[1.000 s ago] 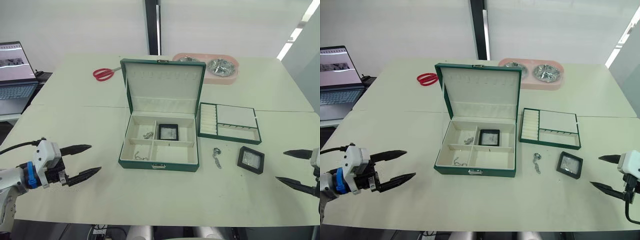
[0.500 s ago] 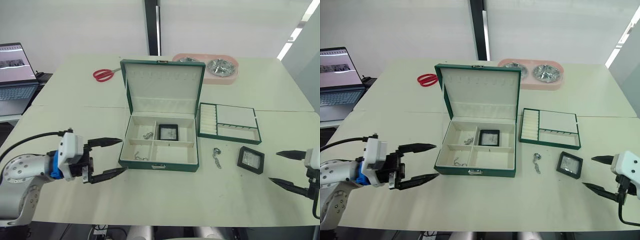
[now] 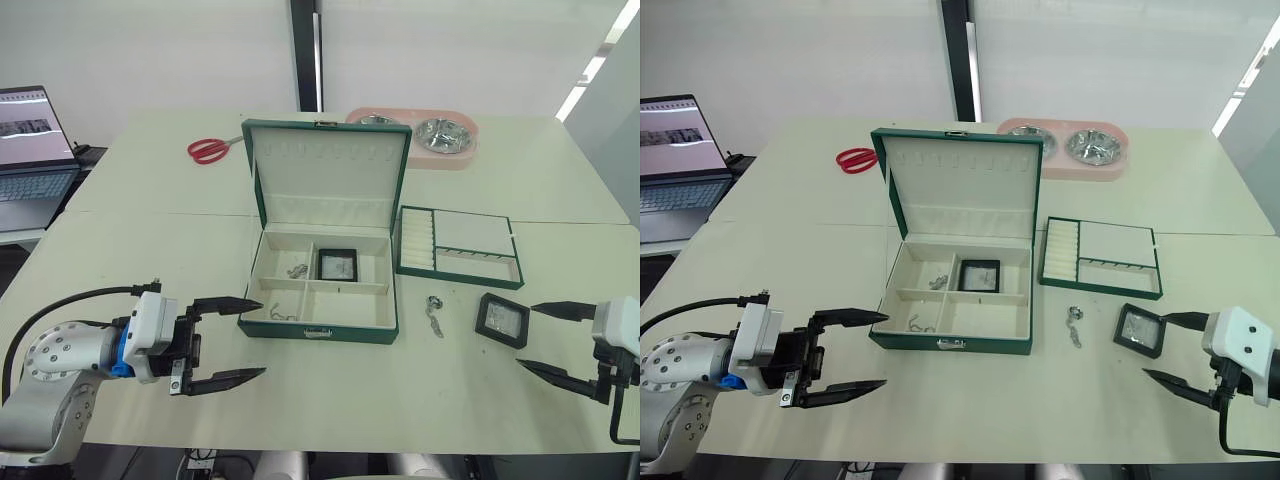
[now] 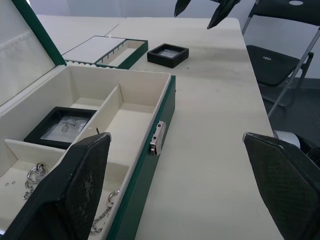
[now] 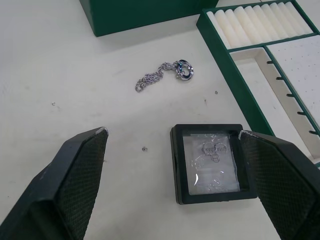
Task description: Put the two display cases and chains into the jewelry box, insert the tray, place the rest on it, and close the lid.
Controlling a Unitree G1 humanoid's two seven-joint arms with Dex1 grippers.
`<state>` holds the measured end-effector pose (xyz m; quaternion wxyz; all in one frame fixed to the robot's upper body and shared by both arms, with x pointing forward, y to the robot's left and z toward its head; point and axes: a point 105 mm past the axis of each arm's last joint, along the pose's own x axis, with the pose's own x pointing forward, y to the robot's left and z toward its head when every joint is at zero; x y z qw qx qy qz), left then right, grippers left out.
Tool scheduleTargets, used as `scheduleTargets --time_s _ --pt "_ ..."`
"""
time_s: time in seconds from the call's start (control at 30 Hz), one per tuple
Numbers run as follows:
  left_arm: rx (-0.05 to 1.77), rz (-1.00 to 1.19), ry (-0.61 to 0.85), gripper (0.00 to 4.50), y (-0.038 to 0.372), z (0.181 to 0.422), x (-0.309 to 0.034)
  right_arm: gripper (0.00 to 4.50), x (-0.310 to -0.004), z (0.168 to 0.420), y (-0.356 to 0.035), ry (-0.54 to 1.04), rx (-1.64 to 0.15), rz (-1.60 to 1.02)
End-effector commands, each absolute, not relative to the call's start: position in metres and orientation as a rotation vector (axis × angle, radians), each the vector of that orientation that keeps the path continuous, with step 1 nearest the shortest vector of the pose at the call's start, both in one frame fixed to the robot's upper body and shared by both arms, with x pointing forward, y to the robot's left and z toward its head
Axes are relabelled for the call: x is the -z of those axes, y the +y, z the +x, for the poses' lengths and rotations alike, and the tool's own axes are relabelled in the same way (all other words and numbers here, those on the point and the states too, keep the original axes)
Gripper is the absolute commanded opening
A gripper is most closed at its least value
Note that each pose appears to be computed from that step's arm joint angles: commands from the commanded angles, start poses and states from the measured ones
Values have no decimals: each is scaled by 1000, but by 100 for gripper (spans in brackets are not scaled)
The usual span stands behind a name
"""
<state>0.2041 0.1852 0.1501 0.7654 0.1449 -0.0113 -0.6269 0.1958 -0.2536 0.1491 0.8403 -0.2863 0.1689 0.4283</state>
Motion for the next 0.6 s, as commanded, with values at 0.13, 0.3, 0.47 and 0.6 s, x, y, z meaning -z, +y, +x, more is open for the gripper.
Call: scheduleTargets --time_s 0.13,0.3,0.47,0.6 --pt "1394 313 -59 436 184 194 -149 450 -160 195 -241 314 -948 -604" --pt "1400 303 -63 436 185 193 -148 450 -162 199 -239 310 -948 -613" --pt "1435 303 -63 436 183 192 -148 450 -157 205 -241 317 -931 -621" --pt "1481 299 -88 436 174 191 -153 450 -146 213 -237 325 -922 -616"
